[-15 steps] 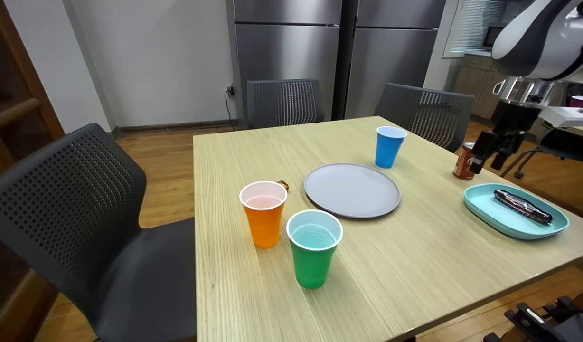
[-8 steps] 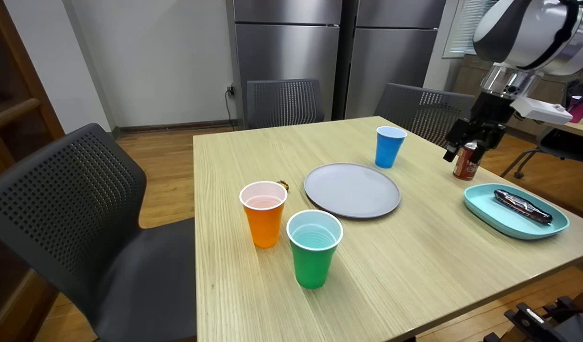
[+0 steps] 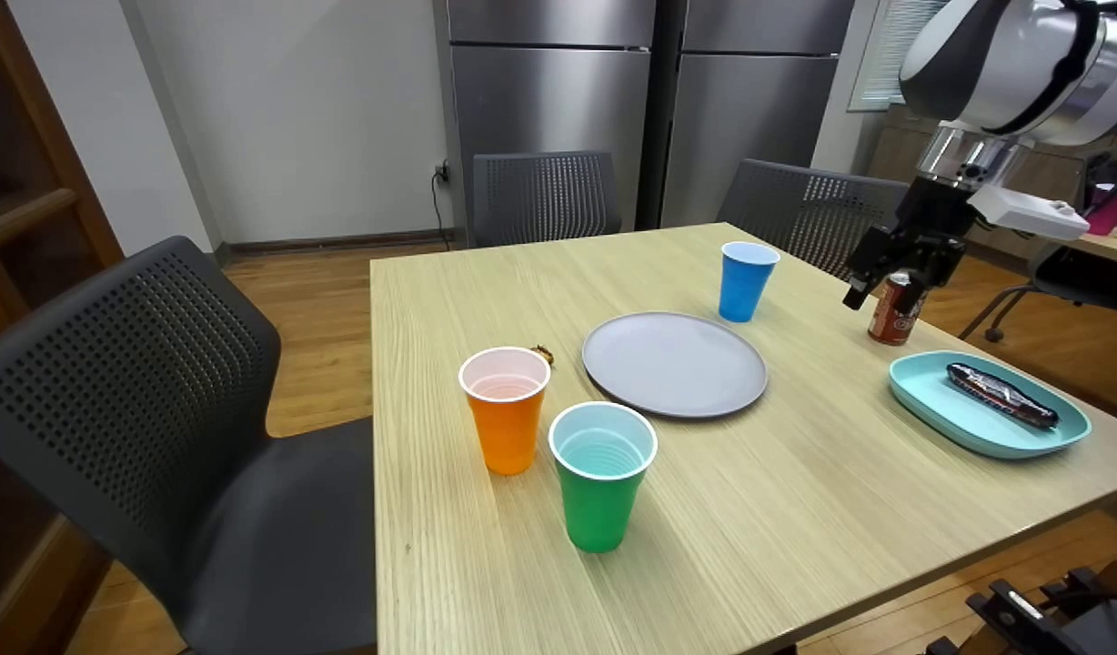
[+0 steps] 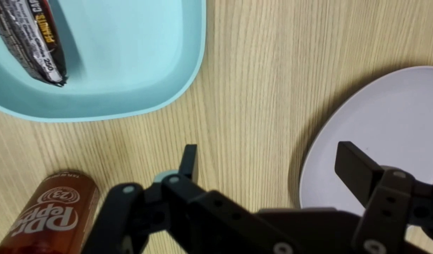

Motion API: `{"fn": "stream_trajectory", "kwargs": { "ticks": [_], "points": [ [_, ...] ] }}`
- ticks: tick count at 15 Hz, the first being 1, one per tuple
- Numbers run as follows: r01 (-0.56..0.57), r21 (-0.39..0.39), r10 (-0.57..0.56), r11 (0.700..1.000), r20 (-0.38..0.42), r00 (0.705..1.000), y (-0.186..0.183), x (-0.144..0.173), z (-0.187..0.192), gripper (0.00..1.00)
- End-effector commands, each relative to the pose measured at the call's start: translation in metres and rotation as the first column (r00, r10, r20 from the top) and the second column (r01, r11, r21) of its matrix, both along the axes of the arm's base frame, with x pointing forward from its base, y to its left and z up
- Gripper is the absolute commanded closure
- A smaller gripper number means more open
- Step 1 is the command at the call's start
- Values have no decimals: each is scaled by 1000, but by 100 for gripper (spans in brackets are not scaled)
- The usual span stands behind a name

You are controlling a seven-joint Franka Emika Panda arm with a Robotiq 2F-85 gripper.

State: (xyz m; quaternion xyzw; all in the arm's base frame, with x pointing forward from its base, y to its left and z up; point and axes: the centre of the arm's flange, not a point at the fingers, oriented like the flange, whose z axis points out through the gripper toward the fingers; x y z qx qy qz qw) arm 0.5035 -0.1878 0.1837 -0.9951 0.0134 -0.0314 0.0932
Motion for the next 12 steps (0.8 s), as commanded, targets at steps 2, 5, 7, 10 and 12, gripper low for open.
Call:
{"fn": "stream_trajectory", "kwargs": {
  "ticks": [2,5,7,10,12],
  "points": [
    [137,29,-137,990,-4,991,11,15,8,0],
    [256,90,-259,963,24,966,24,34,17,0],
    [304,119,-310,945,42,950,34,47,22,0],
    [370,124,-380,921,77,922,45,71,31,0],
    [414,115,-425,903,92,901,49,87,38,0]
  ]
}}
